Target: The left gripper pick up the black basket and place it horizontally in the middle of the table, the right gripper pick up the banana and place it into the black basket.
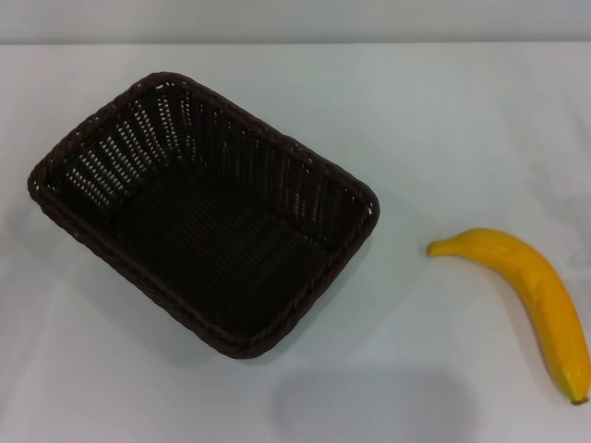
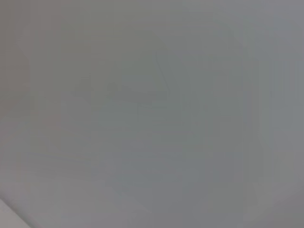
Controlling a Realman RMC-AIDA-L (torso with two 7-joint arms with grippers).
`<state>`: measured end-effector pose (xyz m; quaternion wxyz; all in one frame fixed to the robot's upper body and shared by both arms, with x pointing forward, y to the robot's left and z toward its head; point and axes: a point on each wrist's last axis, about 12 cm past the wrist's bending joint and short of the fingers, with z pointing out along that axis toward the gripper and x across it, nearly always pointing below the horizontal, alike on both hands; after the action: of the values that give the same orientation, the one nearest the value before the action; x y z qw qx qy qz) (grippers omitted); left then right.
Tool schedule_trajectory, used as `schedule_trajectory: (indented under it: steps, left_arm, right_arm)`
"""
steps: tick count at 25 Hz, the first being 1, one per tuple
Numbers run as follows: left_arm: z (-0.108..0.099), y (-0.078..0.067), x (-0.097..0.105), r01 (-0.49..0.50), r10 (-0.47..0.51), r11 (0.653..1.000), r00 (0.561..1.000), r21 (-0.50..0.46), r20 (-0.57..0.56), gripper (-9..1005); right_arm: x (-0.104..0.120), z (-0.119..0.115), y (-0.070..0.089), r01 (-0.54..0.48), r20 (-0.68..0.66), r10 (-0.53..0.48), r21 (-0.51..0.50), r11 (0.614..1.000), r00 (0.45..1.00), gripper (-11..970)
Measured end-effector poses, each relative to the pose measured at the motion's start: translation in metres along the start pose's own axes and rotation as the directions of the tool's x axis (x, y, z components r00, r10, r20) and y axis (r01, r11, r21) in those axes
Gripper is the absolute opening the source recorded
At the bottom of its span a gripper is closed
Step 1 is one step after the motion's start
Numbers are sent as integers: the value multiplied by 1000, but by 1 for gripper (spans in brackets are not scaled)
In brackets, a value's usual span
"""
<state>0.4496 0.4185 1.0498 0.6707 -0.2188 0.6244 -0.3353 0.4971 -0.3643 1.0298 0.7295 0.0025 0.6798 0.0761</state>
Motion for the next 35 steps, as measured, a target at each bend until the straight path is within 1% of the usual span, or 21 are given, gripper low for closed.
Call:
schedule_trajectory:
  steps: [2, 4, 5, 7, 8, 9, 10, 12, 13, 15, 16, 17, 18, 20, 21, 22, 24, 26, 28, 32, 35]
  left_arm:
    - [17, -2, -20, 31, -25, 999, 990, 43, -136, 861]
    - [43, -9, -43, 18, 8, 996, 959, 89, -284, 861]
    - [52, -11, -50, 7, 27, 995, 940, 99, -339, 861]
    - [77, -21, -69, -33, 85, 992, 888, 123, -452, 861]
    - [92, -28, -77, -58, 119, 989, 845, 133, -521, 861]
    - [99, -32, -81, -74, 141, 987, 823, 142, -550, 860]
    - [118, -43, -90, -113, 196, 979, 765, 171, -613, 860]
    - [141, -58, -97, -163, 273, 961, 684, 223, -676, 860]
    - [154, -67, -101, -191, 315, 949, 630, 252, -710, 860]
    - [173, -81, -104, -234, 369, 929, 538, 286, -758, 860]
    - [179, -86, -104, -253, 386, 921, 494, 296, -779, 860]
    - [184, -90, -104, -272, 400, 913, 450, 304, -799, 860]
    - [188, -94, -104, -296, 415, 902, 393, 315, -821, 860]
    - [191, -96, -101, -330, 427, 885, 302, 327, -852, 859]
    - [193, -96, -96, -355, 428, 874, 242, 331, -871, 859]
    - [195, -97, -89, -376, 429, 863, 193, 338, -882, 859]
    - [201, -99, -74, -413, 435, 839, 119, 354, -893, 859]
    - [209, -104, -59, -437, 451, 817, 79, 376, -889, 859]
    - [214, -108, -49, -448, 471, 801, 64, 397, -880, 859]
    - [222, -114, -35, -469, 514, 767, 40, 438, -857, 858]
    - [225, -113, -30, -489, 526, 752, 42, 442, -849, 858]
  right_arm:
    - [0, 1, 0, 0, 1, 0, -1, 1000, 1000, 845]
    - [-1, 2, 0, 0, 2, 0, 1, 1000, 1000, 844]
    - [-1, 2, -1, -2, 4, 2, 7, 1000, 1000, 844]
    - [-2, 3, -1, -4, 8, 4, 12, 1000, 1000, 844]
    - [-2, 3, -1, -4, 9, 4, 13, 1000, 1000, 844]
    - [-2, 3, -1, -4, 10, 4, 12, 1000, 1000, 844]
    - [-2, 4, -1, -5, 11, 4, 12, 1000, 1000, 844]
    - [-3, 5, 0, -5, 13, 5, 9, 1000, 1000, 844]
    - [-3, 6, 0, -5, 13, 5, 7, 1000, 1000, 844]
    - [-3, 6, 1, -5, 14, 5, 2, 1000, 1000, 844]
    - [-3, 7, 2, -6, 15, 6, 0, 1000, 1000, 844]
    - [-3, 8, 4, -7, 18, 7, -5, 1000, 1000, 844]
    - [-4, 11, 5, -8, 21, 8, -10, 1000, 1000, 844]
    - [-5, 16, 9, -9, 27, 10, -24, 1000, 1000, 845]
    - [-5, 19, 11, -10, 29, 11, -31, 999, 1000, 845]
    - [-6, 19, 11, -10, 32, 11, -33, 999, 999, 845]
    - [-6, 18, 11, -11, 39, 12, -35, 999, 999, 845]
    - [-7, 18, 11, -12, 40, 13, -32, 999, 999, 845]
    - [-7, 18, 11, -12, 41, 13, -32, 999, 999, 845]
    - [-7, 18, 11, -11, 42, 13, -34, 999, 999, 845]
    - [-7, 18, 11, -10, 44, 12, -35, 999, 999, 845]
